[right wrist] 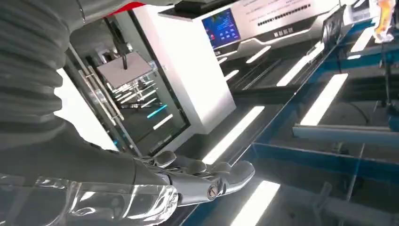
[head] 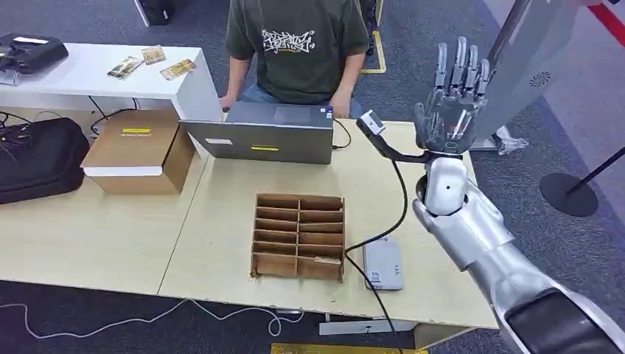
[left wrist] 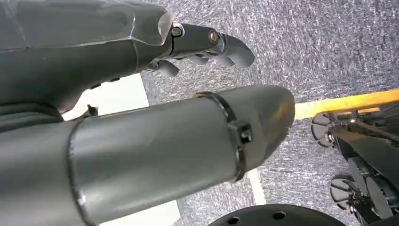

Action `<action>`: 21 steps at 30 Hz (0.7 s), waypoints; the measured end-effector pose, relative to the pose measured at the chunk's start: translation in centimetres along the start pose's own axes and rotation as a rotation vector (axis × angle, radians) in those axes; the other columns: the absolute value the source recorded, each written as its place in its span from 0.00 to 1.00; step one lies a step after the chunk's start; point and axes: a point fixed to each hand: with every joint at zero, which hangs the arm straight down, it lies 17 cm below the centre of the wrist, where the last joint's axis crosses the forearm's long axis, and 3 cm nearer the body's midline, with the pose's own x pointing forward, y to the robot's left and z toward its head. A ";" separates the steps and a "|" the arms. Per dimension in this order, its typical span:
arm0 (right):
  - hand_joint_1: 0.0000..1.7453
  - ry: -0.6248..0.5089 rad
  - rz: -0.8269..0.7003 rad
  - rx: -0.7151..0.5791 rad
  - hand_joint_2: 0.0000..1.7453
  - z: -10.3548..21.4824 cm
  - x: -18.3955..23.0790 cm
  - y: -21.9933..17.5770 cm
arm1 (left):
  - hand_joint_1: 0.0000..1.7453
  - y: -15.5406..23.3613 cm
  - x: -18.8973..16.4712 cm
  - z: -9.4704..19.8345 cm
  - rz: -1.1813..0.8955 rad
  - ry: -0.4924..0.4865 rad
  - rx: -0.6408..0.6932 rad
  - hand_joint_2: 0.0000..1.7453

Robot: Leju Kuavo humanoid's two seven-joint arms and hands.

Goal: Pass the card to the sensor for recognition and then transmit it.

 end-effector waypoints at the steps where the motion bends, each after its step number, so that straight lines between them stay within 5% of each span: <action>1: 0.00 0.001 0.000 -0.008 1.00 0.0 -0.4 -0.3 | 0.00 0.0 -0.1 0.0 0.002 0.001 0.000 0.00; 21: 0.00 -0.045 0.162 -0.187 1.00 -0.4 -12.0 -7.2 | 0.00 -0.3 -0.4 0.0 0.033 -0.010 -0.007 0.00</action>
